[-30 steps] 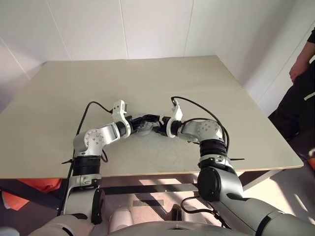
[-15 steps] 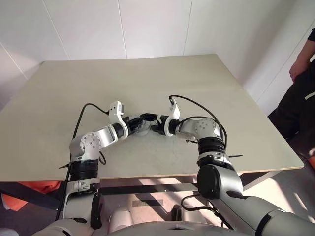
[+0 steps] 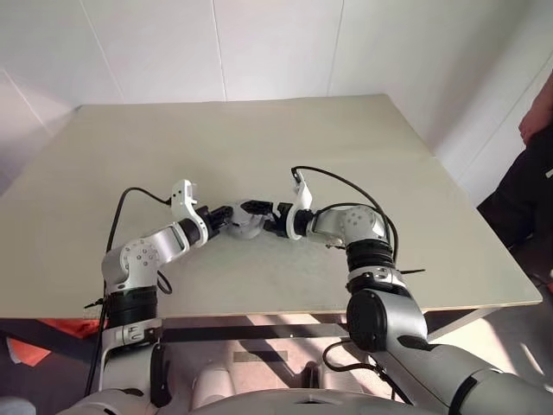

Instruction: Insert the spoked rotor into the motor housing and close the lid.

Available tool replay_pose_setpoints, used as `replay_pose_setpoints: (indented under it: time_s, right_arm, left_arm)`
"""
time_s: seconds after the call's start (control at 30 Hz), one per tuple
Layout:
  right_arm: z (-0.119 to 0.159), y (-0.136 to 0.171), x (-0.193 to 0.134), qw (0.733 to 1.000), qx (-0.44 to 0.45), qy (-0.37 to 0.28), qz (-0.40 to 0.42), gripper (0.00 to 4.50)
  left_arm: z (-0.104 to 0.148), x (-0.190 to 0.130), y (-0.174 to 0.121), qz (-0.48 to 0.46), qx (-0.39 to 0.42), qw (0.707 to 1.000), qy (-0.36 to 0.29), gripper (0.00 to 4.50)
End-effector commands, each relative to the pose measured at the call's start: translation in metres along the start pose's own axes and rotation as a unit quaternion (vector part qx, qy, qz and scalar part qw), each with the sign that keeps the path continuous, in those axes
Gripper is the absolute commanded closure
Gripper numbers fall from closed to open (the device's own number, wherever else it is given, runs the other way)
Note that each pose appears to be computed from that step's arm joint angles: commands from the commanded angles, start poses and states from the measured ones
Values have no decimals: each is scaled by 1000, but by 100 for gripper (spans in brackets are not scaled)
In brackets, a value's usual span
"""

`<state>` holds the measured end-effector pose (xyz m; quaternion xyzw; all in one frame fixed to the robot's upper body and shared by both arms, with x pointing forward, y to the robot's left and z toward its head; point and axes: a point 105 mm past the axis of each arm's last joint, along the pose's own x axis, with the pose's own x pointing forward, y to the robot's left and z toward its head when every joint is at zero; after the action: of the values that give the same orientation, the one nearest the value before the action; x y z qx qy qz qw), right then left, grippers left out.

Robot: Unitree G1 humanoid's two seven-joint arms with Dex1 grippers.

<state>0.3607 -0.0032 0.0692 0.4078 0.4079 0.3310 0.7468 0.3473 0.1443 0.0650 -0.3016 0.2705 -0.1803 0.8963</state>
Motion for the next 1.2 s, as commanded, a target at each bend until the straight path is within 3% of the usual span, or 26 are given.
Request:
replay_pose_setpoints:
  time_s: [0.03,0.3,0.43,0.57,0.77,0.93,1.2]
  right_arm:
    - [10,25,2,999,-21,-11,40,2]
    - [9,27,2,999,-30,-9,40,2]
    - [15,22,1,999,-41,-25,23,94]
    - [19,20,1,998,-48,-31,16,229]
    - [26,16,-1,998,-38,-44,8,229]
    - [42,22,-6,997,-14,-76,24,229]
    - [70,59,-21,989,12,-110,100,229]
  left_arm:
    - [-29,5,12,31,-16,998,55,450]
    - [-30,4,12,32,-18,998,56,450]
    - [-29,3,15,37,-18,998,54,450]
    - [-29,3,16,38,-18,998,54,450]
    - [-28,2,20,44,-19,998,52,450]
    - [-15,-3,19,24,-31,999,8,450]
    - [19,-19,0,-85,-151,981,-94,450]
